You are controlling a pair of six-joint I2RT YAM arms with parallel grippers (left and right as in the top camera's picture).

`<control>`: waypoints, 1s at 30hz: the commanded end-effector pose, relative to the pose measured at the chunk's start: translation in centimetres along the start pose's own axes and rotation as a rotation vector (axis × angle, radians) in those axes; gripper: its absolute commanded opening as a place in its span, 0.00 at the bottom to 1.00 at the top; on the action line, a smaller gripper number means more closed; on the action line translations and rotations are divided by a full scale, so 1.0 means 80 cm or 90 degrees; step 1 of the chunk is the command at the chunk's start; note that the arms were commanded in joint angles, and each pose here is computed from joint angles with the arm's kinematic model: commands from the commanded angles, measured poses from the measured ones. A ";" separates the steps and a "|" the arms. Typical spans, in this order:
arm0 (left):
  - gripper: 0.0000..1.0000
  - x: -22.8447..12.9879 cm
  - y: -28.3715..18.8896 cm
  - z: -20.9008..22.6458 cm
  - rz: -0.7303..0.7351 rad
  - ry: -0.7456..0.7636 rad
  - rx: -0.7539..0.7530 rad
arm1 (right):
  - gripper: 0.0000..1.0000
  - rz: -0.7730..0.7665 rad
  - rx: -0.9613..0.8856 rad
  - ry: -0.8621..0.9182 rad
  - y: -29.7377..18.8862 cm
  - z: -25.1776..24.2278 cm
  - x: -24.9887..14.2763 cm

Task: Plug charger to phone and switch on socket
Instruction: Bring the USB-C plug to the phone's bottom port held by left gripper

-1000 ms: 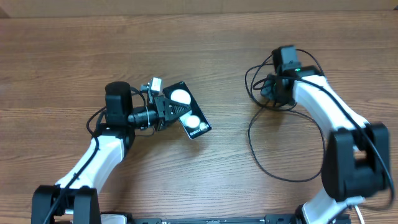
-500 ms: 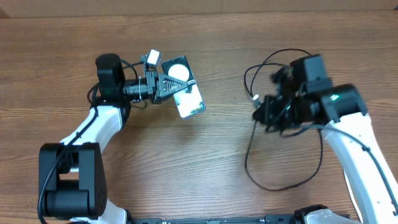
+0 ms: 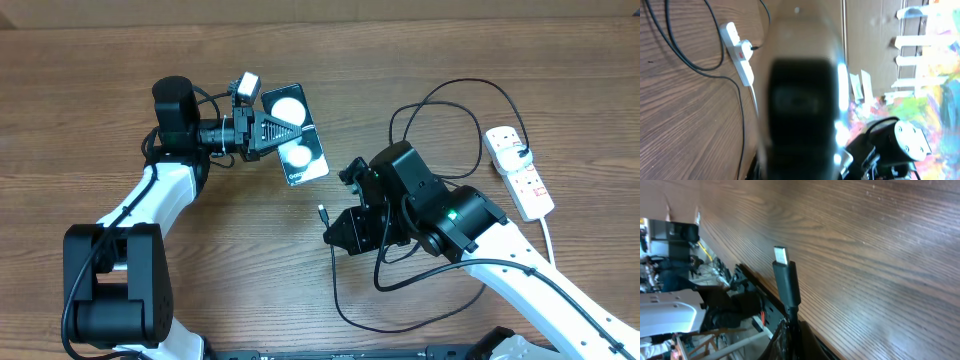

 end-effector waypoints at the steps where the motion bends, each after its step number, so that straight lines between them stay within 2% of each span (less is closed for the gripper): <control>1: 0.04 -0.009 0.001 -0.019 0.053 0.038 -0.014 | 0.04 -0.016 0.025 0.011 -0.004 0.009 0.003; 18: 0.04 -0.016 0.014 -0.019 0.072 0.041 -0.013 | 0.04 -0.056 0.036 0.023 0.012 0.005 0.033; 30: 0.04 -0.016 0.014 -0.019 0.072 0.032 -0.013 | 0.04 -0.062 0.031 0.050 0.009 -0.002 0.036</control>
Point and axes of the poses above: each gripper's point midway between its finger pads, its own y axis out along the fingers, its own z axis along the line the jaws close on, x = y × z, the point moved 3 cm from there along -y, back along the fingers, and after that the axes turned 14 degrees about -y, right-handed, at the moved point
